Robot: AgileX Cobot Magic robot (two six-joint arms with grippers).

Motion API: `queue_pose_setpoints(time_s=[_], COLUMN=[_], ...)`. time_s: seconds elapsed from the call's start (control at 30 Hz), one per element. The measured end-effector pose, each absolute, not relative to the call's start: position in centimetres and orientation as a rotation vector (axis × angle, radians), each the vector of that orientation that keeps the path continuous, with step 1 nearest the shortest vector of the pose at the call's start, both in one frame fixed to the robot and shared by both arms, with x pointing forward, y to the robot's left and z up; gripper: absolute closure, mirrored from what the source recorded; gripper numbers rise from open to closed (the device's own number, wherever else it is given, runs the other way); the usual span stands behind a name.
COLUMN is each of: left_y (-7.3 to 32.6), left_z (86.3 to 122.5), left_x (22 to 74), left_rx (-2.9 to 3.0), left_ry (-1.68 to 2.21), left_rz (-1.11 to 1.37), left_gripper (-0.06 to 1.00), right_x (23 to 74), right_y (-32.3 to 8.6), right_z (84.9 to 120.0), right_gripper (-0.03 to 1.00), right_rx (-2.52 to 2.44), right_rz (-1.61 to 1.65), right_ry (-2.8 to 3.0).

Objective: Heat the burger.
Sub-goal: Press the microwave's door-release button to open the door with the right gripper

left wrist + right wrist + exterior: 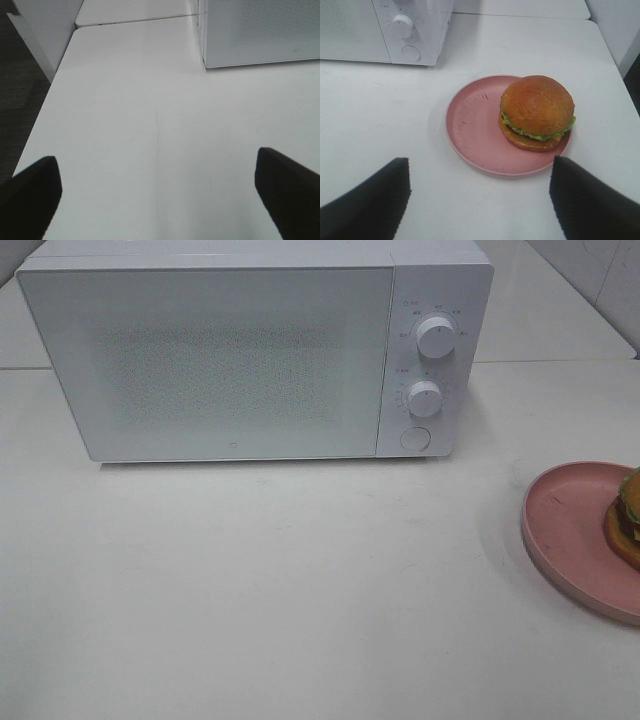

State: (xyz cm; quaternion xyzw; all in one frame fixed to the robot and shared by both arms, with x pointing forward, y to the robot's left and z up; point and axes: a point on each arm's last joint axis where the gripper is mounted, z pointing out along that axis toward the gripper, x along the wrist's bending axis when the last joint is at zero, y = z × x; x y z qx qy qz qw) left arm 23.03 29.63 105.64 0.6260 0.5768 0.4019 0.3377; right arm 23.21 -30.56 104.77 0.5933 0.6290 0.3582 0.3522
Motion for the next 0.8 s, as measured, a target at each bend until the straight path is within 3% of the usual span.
queue_pose_setpoints(time_s=[0.8], left_y=[29.63], left_z=[105.64], left_x=[23.03], left_rx=[1.631], left_ry=[1.503], left_rz=[1.047], left_gripper=[-0.03], right_x=[23.54], right_y=[-30.45], right_z=[105.49], right_gripper=[0.21], right_rx=[1.526], right_rz=[0.946], right_ry=[1.62])
